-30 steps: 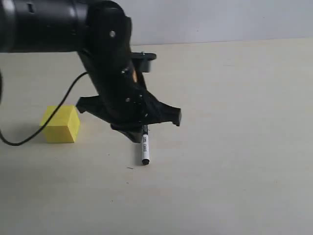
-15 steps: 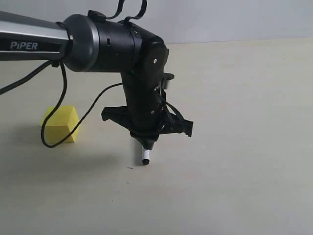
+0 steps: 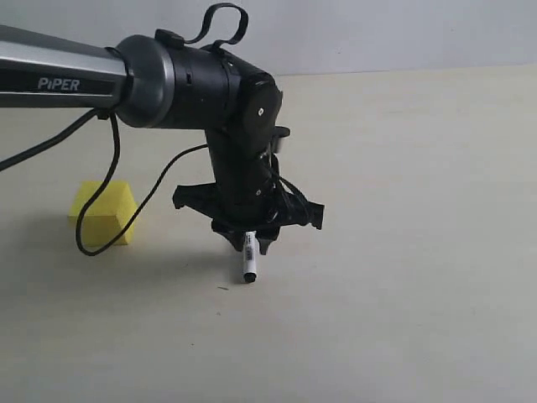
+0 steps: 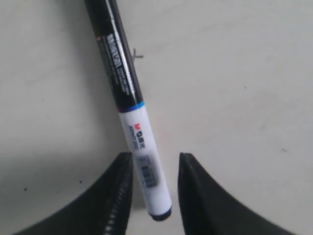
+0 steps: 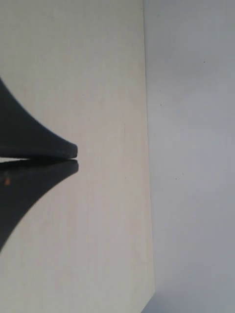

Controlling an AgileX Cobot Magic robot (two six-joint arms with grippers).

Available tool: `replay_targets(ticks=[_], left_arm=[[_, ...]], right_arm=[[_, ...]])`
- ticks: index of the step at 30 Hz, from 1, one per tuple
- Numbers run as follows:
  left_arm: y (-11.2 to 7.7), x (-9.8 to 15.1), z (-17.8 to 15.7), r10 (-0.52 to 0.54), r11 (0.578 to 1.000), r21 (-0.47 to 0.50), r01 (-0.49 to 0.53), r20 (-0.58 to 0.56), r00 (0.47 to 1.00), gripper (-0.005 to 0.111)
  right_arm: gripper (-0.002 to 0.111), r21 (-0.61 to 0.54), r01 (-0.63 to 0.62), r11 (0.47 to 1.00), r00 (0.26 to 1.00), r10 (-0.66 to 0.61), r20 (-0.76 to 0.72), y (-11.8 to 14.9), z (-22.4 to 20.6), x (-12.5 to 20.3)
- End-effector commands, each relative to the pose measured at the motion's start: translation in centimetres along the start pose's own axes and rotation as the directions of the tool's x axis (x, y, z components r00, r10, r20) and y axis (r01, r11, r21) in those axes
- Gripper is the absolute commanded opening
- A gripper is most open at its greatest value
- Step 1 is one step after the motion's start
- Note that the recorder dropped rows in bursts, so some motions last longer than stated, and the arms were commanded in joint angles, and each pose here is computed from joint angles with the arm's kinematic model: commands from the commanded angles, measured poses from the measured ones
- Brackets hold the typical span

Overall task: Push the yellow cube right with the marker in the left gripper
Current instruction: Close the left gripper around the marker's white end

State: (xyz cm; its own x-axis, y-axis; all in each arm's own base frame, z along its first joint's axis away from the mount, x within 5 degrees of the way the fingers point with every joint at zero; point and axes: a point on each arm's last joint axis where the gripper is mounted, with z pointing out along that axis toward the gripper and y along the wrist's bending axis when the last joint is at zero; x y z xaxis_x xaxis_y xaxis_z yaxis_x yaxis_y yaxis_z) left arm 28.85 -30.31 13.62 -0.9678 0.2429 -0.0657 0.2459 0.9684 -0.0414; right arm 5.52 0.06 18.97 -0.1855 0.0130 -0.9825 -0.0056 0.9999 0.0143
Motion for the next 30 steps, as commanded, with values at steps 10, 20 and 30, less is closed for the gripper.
replay_targets(ticks=[10, 20, 30], left_arm=[[0.21, -0.51, 1.01, -0.073, 0.997, -0.026, 0.074, 0.031, 0.997, 0.033], [0.24, -0.46, 1.29, -0.086, 0.996, -0.032, 0.087, 0.023, 0.996, 0.033], [0.23, -0.48, 1.29, -0.09, 0.995, -0.031, 0.091, 0.025, 0.996, 0.029]], right_arm=[[0.0, 0.005, 0.01, 1.0, 1.0, -0.01, 0.006, -0.03, -0.01, 0.08], [0.0, 0.005, 0.01, 1.0, 1.0, -0.01, 0.006, -0.03, -0.01, 0.08], [0.0, 0.005, 0.01, 1.0, 1.0, -0.01, 0.006, -0.03, -0.01, 0.08]])
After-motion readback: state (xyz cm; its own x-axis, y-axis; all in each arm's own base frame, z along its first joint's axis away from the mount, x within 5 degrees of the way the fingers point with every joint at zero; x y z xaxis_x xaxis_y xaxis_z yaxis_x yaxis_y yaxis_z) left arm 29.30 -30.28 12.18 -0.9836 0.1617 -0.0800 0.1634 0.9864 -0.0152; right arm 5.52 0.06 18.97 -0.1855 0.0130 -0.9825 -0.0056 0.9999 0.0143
